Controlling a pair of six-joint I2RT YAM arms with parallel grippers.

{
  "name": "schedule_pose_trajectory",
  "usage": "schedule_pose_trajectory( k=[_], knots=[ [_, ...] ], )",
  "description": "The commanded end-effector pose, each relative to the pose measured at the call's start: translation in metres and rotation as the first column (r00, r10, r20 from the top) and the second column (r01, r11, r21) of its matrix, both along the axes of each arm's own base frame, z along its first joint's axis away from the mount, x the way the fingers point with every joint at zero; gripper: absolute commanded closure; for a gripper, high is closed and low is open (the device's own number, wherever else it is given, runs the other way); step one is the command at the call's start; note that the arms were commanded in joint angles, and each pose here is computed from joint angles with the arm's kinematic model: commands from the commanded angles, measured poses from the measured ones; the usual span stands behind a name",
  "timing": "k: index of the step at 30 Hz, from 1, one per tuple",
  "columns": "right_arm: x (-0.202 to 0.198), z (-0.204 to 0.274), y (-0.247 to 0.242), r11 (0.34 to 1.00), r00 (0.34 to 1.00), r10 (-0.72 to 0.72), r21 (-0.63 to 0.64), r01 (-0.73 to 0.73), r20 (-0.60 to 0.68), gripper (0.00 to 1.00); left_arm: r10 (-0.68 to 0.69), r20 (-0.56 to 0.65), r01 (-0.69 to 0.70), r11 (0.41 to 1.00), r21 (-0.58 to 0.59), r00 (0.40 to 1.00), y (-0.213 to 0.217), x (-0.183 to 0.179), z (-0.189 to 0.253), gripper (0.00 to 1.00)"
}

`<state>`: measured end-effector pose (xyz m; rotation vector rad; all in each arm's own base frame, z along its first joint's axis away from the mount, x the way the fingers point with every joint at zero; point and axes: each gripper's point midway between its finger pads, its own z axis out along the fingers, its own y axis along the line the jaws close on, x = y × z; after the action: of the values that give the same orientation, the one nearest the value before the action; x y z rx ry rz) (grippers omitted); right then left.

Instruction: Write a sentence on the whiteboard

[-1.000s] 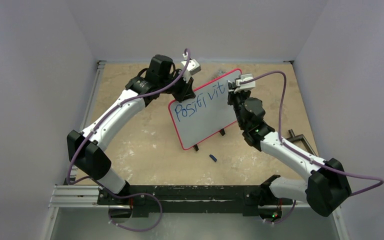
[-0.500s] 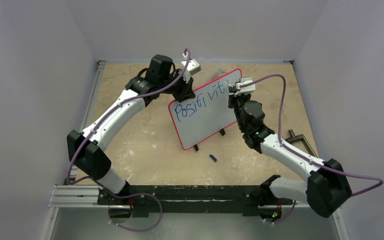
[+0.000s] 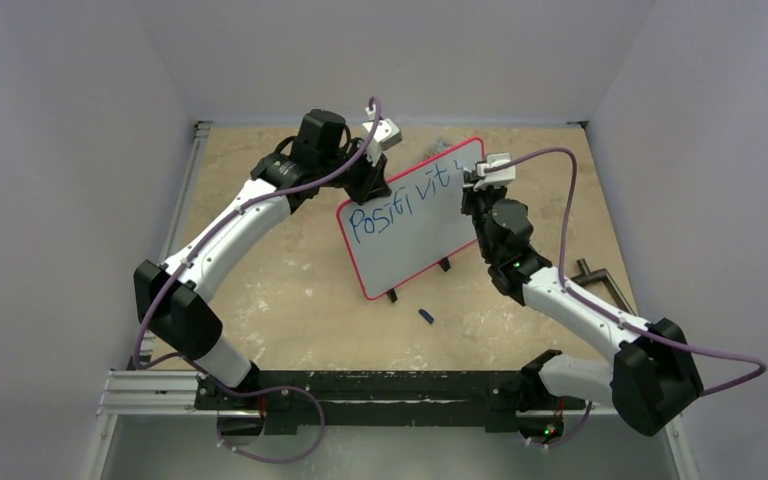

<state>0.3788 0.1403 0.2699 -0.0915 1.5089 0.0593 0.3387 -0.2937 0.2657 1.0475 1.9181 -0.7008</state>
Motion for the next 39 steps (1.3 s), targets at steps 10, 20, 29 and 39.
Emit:
schedule_pose_trajectory(
  k=[10, 20, 29, 39],
  knots=[
    [0.013, 0.053, -0.003, 0.999, 0.995, 0.001, 0.046, -0.006, 0.104, 1.00, -0.046, -0.074, 0.058, 0.985, 0.164, 0.996, 0.017, -0.020, -0.047, 1.00],
    [0.013, 0.048, 0.002, 0.998, 0.995, 0.026, 0.052, -0.031, 0.095, 1.00, -0.047, -0.074, 0.058, 0.984, 0.167, 0.996, 0.017, -0.020, -0.048, 1.00],
    [0.011, 0.031, 0.001, 0.998, 0.997, 0.028, 0.052, -0.032, 0.067, 1.00, -0.046, -0.073, 0.058, 0.984, 0.167, 0.996, 0.017, -0.020, -0.048, 1.00],
    [0.009, 0.015, 0.001, 0.998, 0.999, 0.033, 0.053, -0.035, 0.035, 1.00, -0.047, -0.074, 0.058, 0.984, 0.167, 0.996, 0.017, -0.020, -0.048, 1.00]
  ],
)
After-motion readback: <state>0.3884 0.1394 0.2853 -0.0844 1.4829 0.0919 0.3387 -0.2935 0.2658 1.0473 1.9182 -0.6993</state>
